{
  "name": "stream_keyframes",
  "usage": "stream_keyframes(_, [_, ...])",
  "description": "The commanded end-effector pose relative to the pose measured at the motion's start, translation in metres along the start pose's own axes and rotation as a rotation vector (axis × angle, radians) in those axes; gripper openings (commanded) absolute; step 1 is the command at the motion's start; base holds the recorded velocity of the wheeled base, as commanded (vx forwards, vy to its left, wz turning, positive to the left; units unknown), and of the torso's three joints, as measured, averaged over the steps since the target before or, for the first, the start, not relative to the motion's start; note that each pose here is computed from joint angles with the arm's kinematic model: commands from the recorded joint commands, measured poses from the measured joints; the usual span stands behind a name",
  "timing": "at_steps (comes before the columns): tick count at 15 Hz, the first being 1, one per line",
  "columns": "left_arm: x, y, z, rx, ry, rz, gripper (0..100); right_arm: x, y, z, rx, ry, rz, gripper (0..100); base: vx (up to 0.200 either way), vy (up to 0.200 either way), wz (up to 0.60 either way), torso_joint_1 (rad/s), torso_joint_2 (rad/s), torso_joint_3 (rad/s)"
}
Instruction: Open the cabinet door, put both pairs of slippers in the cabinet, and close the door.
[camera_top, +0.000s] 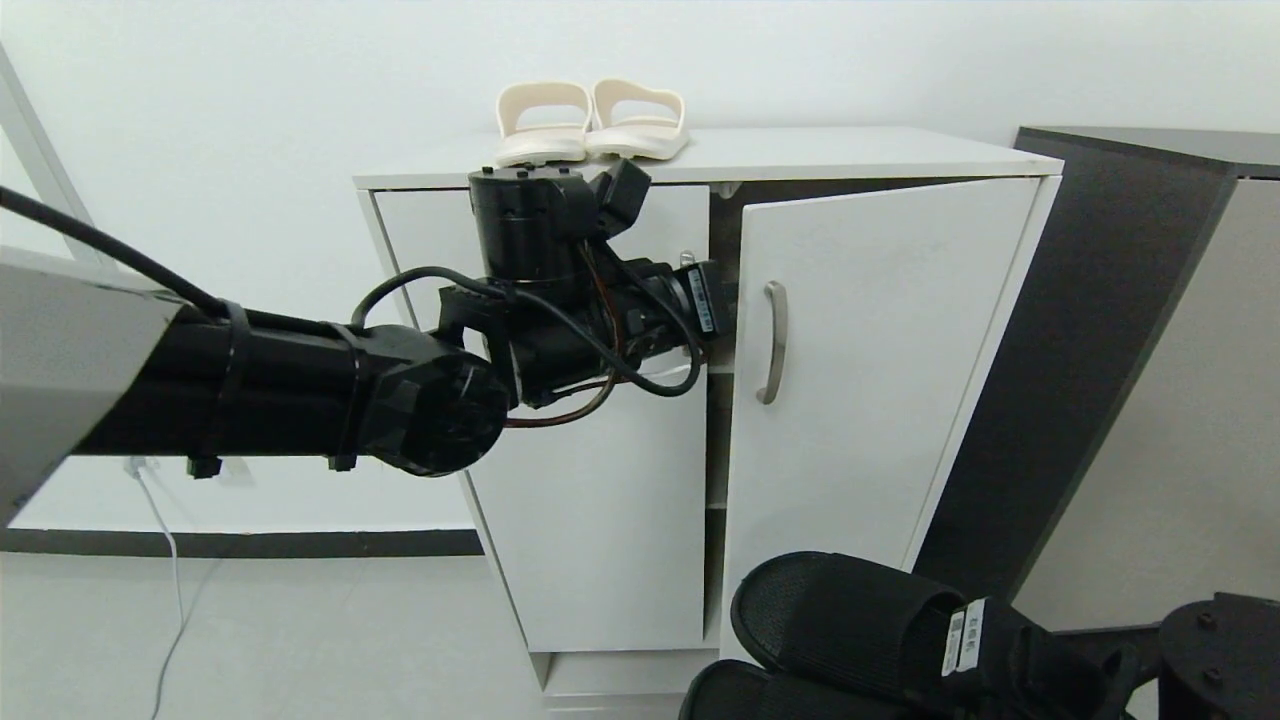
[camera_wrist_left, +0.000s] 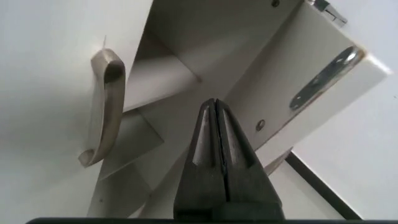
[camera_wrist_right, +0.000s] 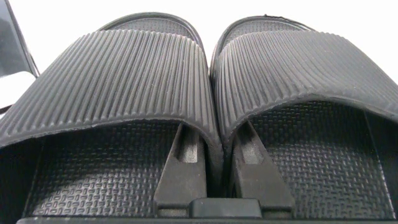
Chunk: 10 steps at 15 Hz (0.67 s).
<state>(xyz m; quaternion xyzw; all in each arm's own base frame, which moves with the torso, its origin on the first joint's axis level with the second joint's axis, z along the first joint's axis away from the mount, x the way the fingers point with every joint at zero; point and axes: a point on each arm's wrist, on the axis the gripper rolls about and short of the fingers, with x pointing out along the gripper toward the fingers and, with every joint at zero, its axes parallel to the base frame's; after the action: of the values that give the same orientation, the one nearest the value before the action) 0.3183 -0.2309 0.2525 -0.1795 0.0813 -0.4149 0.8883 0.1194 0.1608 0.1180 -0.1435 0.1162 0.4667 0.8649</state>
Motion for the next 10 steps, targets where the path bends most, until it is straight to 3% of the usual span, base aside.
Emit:
stream_keyframes(1, [-0.006,-0.012,-0.003,0.000,0.011,-0.022,0,0.000,0.002,0.000,-0.003,0.001,0.009,0,-0.200,0.000,0.00,0.012,0.00,-0.002])
stream_keyframes(2, [-0.013,-0.030,-0.004,0.004,0.018,-0.062,0,0.000,0.002,0.000,-0.003,0.000,0.010,0,-0.200,0.000,0.00,0.002,0.00,0.002])
stream_keyframes(4, [-0.020,-0.048,-0.008,0.008,0.032,-0.104,0,0.000,0.002,-0.001,-0.002,0.002,0.012,0,-0.200,0.000,0.00,0.002,0.00,0.005])
stream_keyframes(7, [-0.021,-0.050,-0.006,0.011,0.026,-0.107,0,0.000,0.003,-0.001,-0.004,0.001,0.013,0,-0.200,0.000,0.00,-0.002,0.00,0.004])
stream_keyframes(10, [-0.036,-0.047,-0.002,0.041,-0.003,-0.074,0,0.001,0.000,0.000,0.001,0.002,-0.017,0,0.000,0.000,0.00,0.000,0.00,0.000])
